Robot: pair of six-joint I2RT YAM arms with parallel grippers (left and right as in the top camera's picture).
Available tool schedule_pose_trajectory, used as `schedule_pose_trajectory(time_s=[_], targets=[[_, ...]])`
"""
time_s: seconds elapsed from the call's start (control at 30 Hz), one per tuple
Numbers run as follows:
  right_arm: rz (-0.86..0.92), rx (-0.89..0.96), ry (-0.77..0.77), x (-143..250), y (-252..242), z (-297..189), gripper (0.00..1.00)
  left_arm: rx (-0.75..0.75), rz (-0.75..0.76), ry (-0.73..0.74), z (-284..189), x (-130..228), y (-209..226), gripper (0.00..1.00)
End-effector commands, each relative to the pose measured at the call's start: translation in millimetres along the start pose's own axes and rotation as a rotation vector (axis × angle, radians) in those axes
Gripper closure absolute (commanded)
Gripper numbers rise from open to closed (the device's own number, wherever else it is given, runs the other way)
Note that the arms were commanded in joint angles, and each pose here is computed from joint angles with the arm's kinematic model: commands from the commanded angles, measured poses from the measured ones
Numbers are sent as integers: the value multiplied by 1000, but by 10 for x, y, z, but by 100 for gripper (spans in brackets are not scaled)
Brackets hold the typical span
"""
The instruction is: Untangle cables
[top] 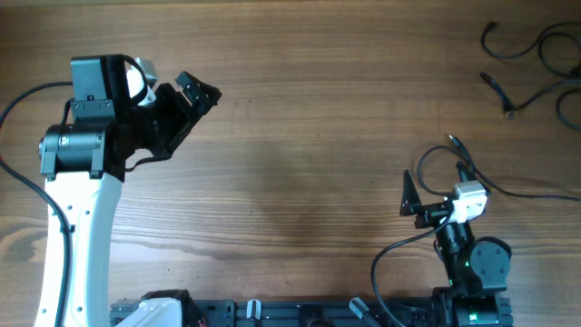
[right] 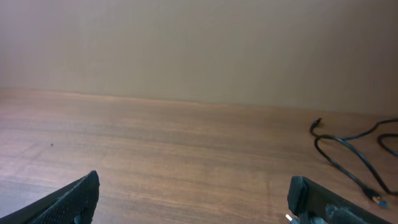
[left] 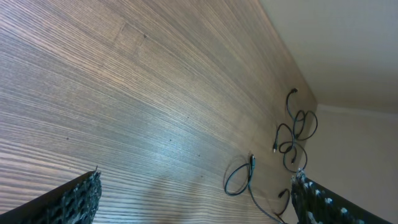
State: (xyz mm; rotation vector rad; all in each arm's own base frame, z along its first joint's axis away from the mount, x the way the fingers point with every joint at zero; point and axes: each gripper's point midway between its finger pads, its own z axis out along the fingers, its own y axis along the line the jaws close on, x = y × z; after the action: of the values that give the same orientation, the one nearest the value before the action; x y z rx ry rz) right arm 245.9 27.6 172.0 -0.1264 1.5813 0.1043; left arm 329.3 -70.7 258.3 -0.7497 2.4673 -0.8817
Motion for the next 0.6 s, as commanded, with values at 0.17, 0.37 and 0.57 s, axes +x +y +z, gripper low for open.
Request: schedule_pose_trajectory(time_s=[0.17,0.37,0.57], targets=[[-12,46,-15,-30,-81,-13,1,-3,26,-2,10,-3,-3,0],[-10,51,-13,-26,-90,-14,0,-3,26,-2,10,-3,-3,0],[-11,51,-13,-27,-89,-14,0,-3,26,-2,10,-3,-3,0]])
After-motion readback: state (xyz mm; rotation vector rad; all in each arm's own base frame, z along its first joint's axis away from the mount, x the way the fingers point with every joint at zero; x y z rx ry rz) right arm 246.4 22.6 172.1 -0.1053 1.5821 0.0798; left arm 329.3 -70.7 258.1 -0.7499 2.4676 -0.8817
